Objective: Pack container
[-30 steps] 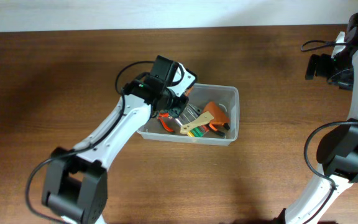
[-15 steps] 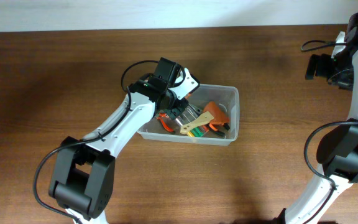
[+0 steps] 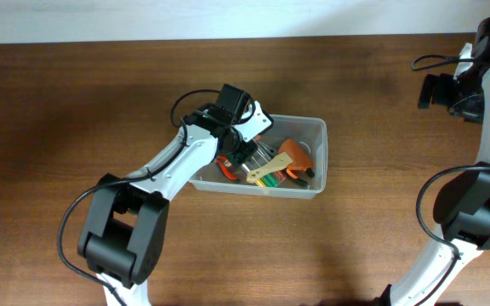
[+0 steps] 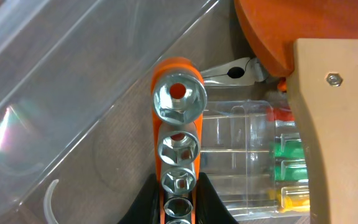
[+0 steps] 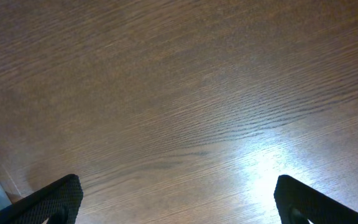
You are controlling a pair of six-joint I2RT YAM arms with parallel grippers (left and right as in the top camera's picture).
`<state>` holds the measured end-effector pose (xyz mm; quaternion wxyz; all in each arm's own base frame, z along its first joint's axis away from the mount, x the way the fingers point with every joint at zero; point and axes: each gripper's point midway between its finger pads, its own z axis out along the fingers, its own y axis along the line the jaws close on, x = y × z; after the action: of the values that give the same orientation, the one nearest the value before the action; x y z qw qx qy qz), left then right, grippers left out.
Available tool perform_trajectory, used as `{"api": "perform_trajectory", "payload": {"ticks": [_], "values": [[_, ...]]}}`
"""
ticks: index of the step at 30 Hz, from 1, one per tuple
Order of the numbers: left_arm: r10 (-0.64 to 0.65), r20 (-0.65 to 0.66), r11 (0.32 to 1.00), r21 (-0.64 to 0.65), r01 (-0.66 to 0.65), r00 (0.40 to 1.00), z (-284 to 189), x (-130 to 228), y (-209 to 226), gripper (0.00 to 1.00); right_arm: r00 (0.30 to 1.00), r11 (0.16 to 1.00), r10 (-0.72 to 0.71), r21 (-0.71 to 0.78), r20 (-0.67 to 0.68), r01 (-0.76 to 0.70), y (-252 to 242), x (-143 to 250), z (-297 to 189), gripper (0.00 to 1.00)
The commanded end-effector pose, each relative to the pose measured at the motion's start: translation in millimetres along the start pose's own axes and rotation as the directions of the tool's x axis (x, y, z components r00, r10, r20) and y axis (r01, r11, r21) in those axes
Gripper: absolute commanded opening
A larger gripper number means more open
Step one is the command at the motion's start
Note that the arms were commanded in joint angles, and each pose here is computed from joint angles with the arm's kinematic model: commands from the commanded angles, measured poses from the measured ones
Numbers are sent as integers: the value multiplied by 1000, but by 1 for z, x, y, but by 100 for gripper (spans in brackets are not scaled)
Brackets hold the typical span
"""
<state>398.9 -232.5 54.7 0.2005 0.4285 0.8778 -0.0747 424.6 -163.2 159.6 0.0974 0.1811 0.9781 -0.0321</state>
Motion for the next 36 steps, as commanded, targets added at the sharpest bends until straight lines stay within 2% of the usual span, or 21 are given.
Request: {"api": "perform_trajectory", "payload": {"ticks": [1,8,16,21,25,28,31,32,36], "values": [[23,24,1000,-14,-23,999,-5,-10,4,18,1000,1000,7,5,-5,-7,0,1,1,98],[23,23,1000,-18,-22,999,-5,-10,5,35,1000,1000,7,5,-5,-7,0,1,1,99],[27,53,999,-31,-26,998,-9,-20,8,36,1000,1000,7,5,-5,-7,0,1,1,99],[17,164,997,-76,-4,986,-42,-62,21,38,1000,1000,7,5,-5,-7,0,1,1,98],[42,288,991,-132,-4,957,-94,-104,32,53,1000,1000,7,5,-5,-7,0,1,1,99],[62,344,976,-216,15,937,-133,-122,44,82,1000,1000,7,5,-5,-7,0,1,1,99],[63,356,937,-343,68,932,-166,-123,66,87,1000,1000,7,5,-5,-7,0,1,1,99],[59,355,922,-377,86,933,-174,-120,73,97,1000,1000,7,5,-5,-7,0,1,1,99],[20,332,843,-513,163,943,-214,-99,102,99,1000,1000,7,5,-5,-7,0,1,1,99]]}}
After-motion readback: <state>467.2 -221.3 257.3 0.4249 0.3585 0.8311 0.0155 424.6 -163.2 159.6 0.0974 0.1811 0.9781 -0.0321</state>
